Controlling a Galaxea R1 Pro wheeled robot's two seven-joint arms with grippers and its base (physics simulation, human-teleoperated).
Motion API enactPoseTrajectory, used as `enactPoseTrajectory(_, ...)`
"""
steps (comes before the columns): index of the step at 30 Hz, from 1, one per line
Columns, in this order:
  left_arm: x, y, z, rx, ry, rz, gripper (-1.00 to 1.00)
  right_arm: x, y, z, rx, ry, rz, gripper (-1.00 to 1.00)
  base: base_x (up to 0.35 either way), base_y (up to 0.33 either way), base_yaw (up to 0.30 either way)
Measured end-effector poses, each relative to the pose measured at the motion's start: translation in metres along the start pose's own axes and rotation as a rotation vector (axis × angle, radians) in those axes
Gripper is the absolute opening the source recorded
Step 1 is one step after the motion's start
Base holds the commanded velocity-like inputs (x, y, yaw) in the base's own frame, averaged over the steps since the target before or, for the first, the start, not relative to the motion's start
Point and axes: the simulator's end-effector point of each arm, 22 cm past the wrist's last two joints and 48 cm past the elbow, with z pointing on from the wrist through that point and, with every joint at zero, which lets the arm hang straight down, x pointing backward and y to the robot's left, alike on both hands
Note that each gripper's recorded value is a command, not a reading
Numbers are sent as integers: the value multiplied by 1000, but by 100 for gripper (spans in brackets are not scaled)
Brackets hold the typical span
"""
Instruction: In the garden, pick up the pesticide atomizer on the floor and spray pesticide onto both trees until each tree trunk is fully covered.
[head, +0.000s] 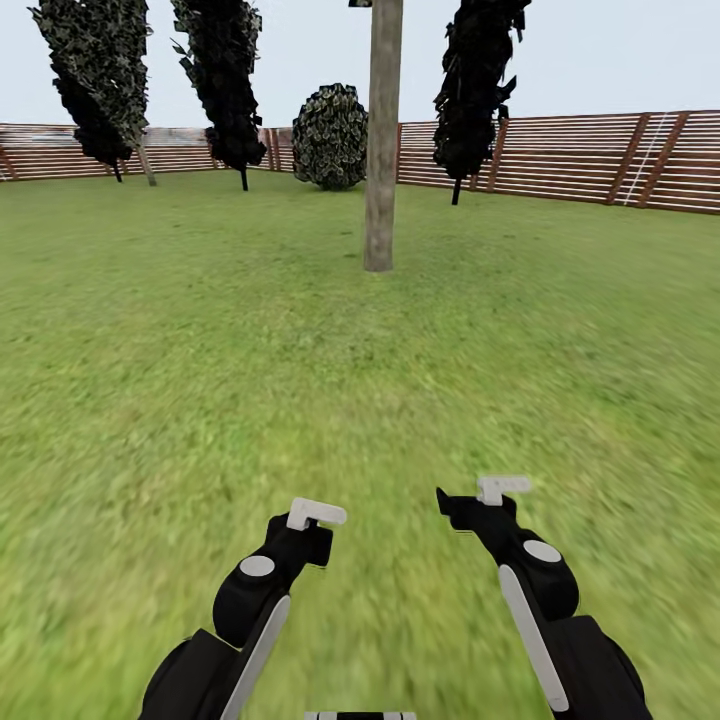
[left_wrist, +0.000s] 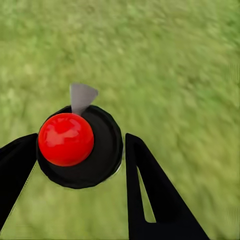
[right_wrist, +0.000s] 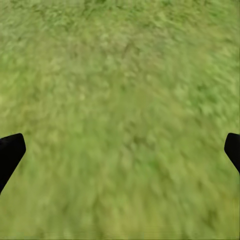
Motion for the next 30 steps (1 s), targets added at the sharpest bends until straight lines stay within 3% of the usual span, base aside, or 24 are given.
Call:
enactPoseTrajectory(5, 0, -4, 0, 13, 5, -12, -100, 0, 0, 0, 0, 1, 0, 100, 334, 0, 0)
enactPoseTrajectory(15, 25, -26, -4, 68, 143, -30, -100, 0, 0, 0, 1, 1, 0, 100, 335, 0, 0)
enactPoseTrajectory(30, 25, -29, -5, 77, 152, -34, -100, 1, 0, 0, 0, 1, 0, 100, 335, 0, 0)
